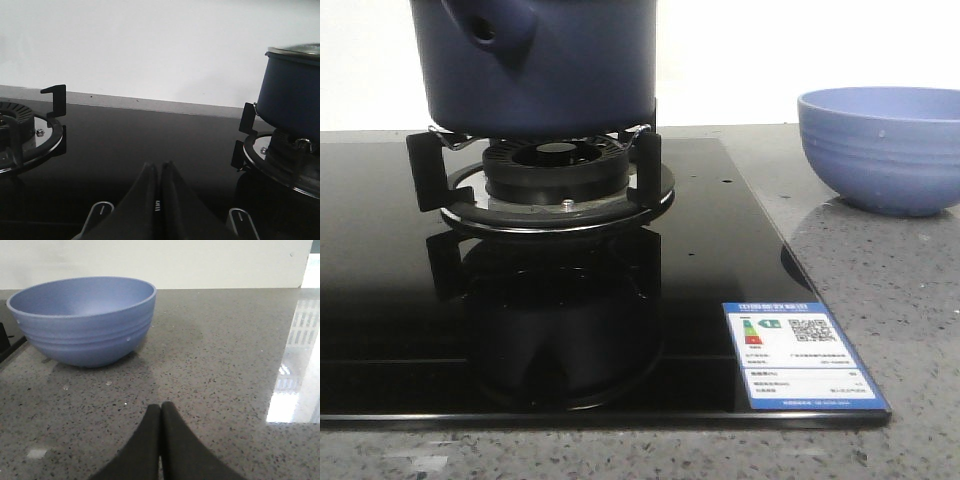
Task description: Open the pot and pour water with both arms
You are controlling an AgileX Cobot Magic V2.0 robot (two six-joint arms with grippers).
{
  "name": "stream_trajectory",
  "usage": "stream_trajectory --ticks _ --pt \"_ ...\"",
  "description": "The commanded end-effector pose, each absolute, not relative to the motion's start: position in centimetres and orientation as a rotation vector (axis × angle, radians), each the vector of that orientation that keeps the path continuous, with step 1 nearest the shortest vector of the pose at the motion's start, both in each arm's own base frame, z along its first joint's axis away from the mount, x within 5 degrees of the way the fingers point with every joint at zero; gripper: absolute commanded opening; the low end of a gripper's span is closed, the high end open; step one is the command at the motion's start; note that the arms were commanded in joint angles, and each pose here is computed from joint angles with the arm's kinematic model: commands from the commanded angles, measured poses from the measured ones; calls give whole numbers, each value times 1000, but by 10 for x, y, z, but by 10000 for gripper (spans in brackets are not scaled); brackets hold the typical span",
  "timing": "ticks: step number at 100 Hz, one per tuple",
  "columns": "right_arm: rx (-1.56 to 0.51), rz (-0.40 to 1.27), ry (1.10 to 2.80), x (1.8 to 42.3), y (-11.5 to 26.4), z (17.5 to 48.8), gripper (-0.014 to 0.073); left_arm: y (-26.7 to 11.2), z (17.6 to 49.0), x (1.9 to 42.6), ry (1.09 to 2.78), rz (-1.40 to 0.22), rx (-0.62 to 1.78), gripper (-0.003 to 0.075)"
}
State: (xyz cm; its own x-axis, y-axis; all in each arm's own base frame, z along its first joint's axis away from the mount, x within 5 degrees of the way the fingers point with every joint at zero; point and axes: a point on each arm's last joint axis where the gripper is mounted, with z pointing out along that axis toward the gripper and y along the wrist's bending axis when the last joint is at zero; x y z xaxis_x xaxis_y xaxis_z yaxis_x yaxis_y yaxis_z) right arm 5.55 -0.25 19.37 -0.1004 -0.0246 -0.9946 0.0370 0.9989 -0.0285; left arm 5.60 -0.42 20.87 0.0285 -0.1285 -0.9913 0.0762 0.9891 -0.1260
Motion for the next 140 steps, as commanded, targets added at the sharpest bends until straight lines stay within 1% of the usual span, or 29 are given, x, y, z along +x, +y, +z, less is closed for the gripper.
stream_trajectory --ticks 1,28,46,52,66,87,106,116,129,140 --pt "-3 -63 1585 56 -2 195 -63 -4 205 55 1472 -174 -49 -20" --pt "-3 -63 1585 56 -2 195 -63 -4 205 55 1470 -174 -49 -20" --pt "29 -25 1584 56 -2 195 -63 -4 205 55 1470 -182 -56 -20" --pt "57 9 1561 56 -2 197 -63 -4 205 55 1470 -198 -71 -20" --pt "144 106 1505 56 -2 202 -63 -4 206 55 1464 -279 -148 -20" --pt "221 190 1493 56 -1 202 -63 -3 207 55 1434 -433 -299 -20" --pt "317 297 1479 56 -1 202 -63 1 210 55 1352 -632 -516 -20" --pt "395 384 1455 55 -1 204 -63 2 212 54 1317 -717 -606 -20" --pt "411 426 1447 54 0 212 -63 2 220 53 1299 -739 -605 -20" --pt "382 443 1459 51 3 225 -61 -1 236 50 1301 -718 -533 -20"
